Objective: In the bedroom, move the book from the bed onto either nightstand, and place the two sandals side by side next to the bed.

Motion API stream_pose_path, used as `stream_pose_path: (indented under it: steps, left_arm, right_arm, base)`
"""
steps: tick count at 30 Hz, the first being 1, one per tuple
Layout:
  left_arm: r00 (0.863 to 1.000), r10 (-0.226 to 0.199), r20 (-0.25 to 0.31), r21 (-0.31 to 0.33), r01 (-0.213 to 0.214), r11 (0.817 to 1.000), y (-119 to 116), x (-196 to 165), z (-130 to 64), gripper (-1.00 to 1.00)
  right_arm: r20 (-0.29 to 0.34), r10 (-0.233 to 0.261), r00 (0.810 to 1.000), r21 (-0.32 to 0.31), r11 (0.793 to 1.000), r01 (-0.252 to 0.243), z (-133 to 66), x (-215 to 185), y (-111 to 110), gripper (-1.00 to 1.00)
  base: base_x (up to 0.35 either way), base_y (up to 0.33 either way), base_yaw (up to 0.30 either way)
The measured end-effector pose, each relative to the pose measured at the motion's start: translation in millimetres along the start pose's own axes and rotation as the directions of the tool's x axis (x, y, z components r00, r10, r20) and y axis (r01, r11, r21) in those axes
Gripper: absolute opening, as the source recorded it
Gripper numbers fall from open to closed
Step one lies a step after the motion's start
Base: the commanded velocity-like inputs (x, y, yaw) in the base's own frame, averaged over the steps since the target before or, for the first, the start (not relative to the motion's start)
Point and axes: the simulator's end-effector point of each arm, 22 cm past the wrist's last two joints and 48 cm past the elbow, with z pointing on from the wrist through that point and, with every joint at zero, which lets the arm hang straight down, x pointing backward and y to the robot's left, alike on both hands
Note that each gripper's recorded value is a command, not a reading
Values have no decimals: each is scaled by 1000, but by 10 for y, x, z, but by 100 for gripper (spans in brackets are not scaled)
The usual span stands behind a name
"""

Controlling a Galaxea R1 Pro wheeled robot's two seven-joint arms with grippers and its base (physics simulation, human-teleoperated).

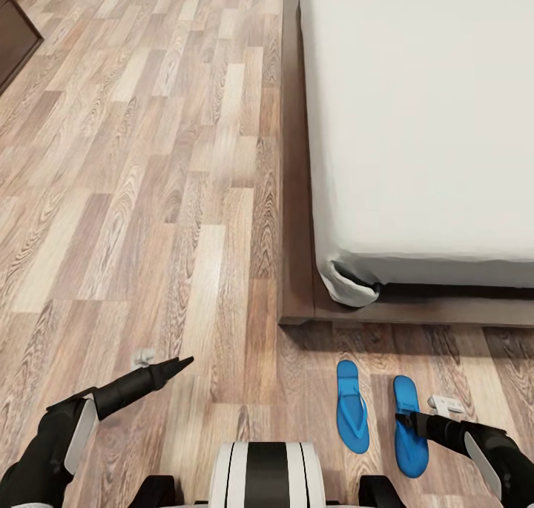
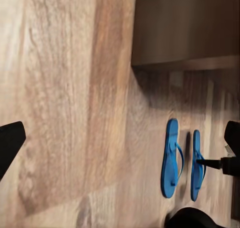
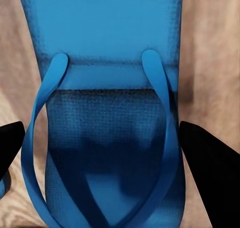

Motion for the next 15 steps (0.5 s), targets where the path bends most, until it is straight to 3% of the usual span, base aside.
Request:
stream_pose_path:
  steps: [6,15]
  left_arm:
    - [1000,-2,2,13,2,1000,-49,-13,-5,100]
    - [999,-29,-22,1,29,1000,77,137,51,100]
  right_arm:
    - [1,0,1000,-2,1000,0,-2,-6,3,-100]
    - [-35,4,999,6,1000,-3,109,151,-40,-100]
  base:
    - [0,0,0]
    - [0,0,0]
